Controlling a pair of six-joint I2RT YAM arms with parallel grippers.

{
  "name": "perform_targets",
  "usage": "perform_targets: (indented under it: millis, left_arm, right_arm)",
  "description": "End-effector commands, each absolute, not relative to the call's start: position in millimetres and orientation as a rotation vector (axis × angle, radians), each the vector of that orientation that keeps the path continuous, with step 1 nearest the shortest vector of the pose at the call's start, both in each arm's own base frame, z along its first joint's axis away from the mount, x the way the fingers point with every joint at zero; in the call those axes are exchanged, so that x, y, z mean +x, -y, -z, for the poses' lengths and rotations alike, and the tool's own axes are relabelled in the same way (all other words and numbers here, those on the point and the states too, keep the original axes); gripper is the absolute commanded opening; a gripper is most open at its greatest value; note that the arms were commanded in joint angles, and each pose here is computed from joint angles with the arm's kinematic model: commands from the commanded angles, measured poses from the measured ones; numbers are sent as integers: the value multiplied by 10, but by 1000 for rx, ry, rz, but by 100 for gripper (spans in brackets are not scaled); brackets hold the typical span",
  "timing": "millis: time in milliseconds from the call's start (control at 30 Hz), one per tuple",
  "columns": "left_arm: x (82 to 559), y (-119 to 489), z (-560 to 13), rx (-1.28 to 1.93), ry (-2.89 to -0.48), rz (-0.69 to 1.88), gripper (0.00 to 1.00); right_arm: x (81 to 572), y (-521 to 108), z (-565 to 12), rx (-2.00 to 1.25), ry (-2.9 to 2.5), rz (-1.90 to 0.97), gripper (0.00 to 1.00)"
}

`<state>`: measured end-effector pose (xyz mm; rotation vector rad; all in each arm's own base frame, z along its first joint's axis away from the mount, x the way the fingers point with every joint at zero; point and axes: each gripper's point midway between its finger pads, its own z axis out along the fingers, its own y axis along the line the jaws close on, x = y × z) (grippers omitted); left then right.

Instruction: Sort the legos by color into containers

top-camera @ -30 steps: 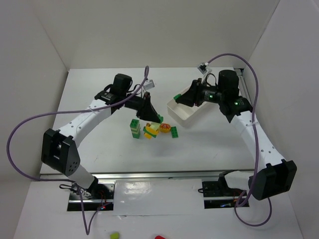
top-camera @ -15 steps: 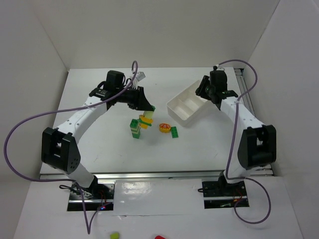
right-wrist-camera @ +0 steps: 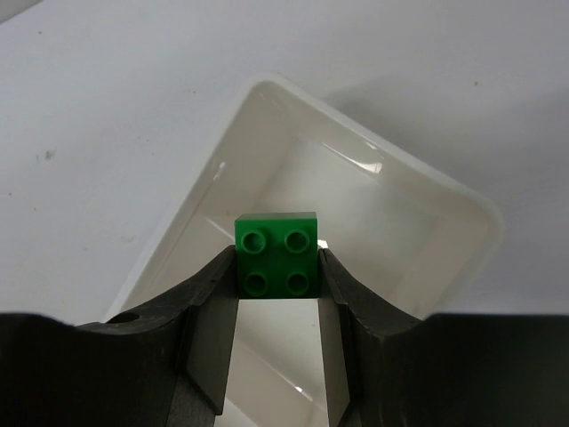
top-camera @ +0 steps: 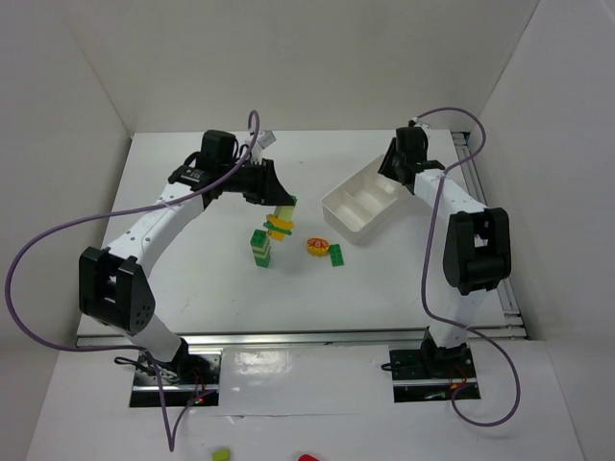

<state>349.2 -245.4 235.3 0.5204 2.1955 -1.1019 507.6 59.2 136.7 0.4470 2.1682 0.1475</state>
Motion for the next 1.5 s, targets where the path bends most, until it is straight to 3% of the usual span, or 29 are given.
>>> perform_targets:
  millis: [0,467,700,800,900,1033,1067,1100,1167,1300,1367,1467]
  left_arm:
    - [3518,2418,-2627,509,-2129,1073,0]
    - [3608,2236,-2761,456,-2114,984,0]
    - [3669,2175,-2911,416,-2091,952,0]
    - [3736,2193,-2988,419,-2079,951,0]
    - [3800,2174,-3123,406,-2056,948,0]
    - [3884,2197,-3147,406,-2056,948,0]
    - [3889,2202,-3198,400,-2047,952,0]
    - [3889,2202,-3199,400,-2047,952,0]
    - [3889,2202,-3199,400,-2047,952,0]
    - [3927,2139,-3113,360,-2073,929,0]
    - [3926,2083,-3113,347,-2073,922,0]
    - [3942,2033,-3027,326,-2094,908,0]
  right_arm:
    - [5226,-720,-1830,374,-2059,-198,28]
    - [4546,-1684,-1379,52,-2268,-377,30]
    - [4434,-1902,-1363,-18,-2309,-400,55]
    - [4404,-1900,-1407,-29,-2310,-378,57]
    - [4368,-1865,-1426,-24,-2319,-363,67]
    - [4258,-1899,-1783,-15,-2258,-383,65]
    - [4245,-1846,-1894,12,-2219,-371,53]
    - [4173,-1798,-2182,31,-2141,-393,48]
    - [4010,-1777,-2169,31,-2125,-411,41]
    - [3525,-1894,-1932,-30,-2206,-375,41]
    - [3217,-2008,-1622,-95,-2281,-354,59]
    - [2925,-2121,-1287,-132,-2365,-363,73]
